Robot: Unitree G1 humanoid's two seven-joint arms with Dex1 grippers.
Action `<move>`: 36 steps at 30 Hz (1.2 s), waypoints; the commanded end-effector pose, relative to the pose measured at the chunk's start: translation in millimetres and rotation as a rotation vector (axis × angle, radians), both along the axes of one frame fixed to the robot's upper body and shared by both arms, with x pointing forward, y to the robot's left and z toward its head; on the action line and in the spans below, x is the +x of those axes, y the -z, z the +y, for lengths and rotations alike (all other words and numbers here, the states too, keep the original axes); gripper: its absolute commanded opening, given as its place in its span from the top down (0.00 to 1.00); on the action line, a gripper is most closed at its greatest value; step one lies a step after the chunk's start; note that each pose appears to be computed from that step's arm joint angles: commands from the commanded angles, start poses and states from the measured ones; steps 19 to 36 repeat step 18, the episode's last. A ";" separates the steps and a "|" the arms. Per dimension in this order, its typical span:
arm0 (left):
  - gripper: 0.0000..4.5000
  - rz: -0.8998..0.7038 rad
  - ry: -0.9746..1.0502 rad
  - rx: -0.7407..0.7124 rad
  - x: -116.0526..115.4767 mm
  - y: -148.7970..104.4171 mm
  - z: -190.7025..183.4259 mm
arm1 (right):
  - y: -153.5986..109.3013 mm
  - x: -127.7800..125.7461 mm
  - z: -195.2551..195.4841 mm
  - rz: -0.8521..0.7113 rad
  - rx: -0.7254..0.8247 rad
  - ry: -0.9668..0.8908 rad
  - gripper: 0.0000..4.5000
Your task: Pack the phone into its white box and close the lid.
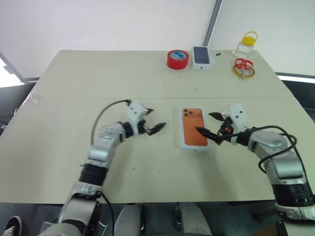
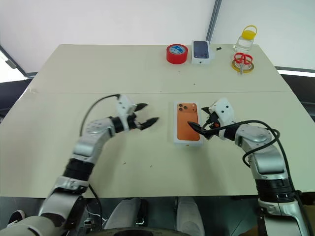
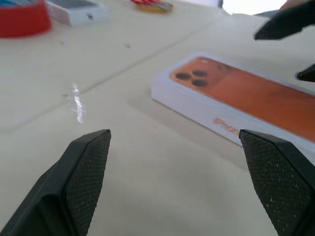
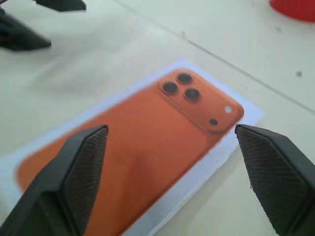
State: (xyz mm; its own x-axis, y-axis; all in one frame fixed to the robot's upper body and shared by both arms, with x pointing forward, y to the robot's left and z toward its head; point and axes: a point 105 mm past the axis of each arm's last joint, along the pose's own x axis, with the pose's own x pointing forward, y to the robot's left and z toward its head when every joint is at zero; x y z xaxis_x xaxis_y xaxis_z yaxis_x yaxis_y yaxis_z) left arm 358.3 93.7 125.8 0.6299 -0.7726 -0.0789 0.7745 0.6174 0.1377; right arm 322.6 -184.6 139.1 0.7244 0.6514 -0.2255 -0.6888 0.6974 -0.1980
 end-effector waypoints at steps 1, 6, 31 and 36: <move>0.00 -0.025 -0.041 -0.023 -7.1 -13.1 39.9 | -17.2 -3.1 0.4 -0.099 -0.017 -0.048 0.01; 0.00 -0.029 -0.124 -0.013 -17.7 -13.6 91.8 | -8.9 -6.5 -8.7 -0.107 -0.081 -0.062 0.01; 0.00 0.004 -0.260 0.096 -52.6 9.8 146.3 | -9.2 -20.0 -50.1 -0.123 -0.123 -0.028 0.01; 0.00 0.004 -0.260 0.096 -52.6 9.8 146.3 | -9.2 -20.0 -50.1 -0.123 -0.123 -0.028 0.01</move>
